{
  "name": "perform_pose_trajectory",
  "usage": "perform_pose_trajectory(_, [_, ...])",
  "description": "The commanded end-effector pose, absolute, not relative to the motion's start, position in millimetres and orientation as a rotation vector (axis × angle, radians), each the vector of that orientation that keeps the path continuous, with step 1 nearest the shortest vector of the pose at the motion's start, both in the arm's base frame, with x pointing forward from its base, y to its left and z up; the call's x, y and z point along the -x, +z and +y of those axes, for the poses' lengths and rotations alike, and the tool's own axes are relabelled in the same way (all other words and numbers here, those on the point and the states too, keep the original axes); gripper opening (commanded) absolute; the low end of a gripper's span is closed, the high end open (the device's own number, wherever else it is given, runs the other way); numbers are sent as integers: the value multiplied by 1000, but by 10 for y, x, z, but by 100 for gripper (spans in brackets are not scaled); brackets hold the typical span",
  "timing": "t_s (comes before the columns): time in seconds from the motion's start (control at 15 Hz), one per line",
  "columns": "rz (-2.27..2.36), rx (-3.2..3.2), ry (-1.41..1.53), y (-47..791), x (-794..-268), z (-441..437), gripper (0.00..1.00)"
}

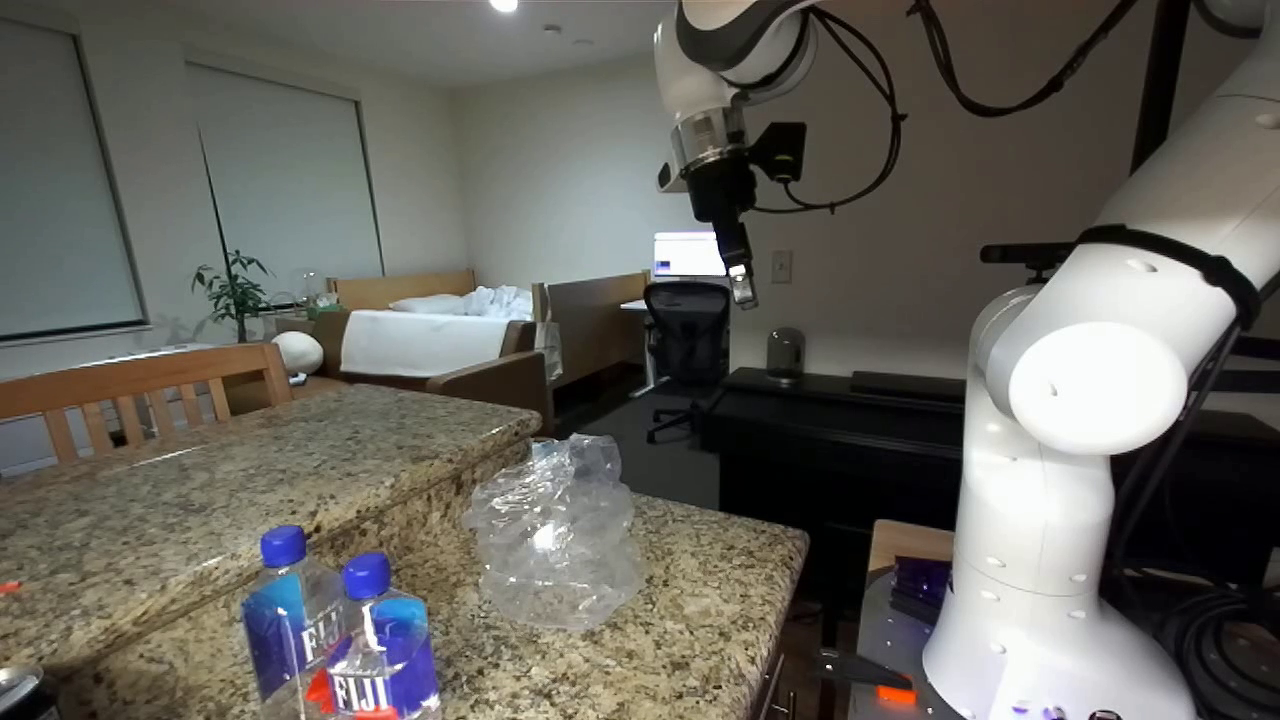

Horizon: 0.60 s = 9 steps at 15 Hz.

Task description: Put one of the water bottles on the counter in the plastic bag

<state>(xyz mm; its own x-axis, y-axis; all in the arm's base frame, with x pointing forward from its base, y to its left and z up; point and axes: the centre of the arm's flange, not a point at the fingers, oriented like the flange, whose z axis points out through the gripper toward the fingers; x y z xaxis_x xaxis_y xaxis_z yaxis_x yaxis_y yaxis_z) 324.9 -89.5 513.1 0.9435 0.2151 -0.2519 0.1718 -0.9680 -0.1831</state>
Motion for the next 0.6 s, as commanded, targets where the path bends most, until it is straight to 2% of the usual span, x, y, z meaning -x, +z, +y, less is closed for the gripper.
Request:
perform_pose_trajectory(0.0, [-295,2940,407,5131,-3249,-895,100])
perform_pose_trajectory(0.53, [-306,2985,331,5173,-3376,-841,100])
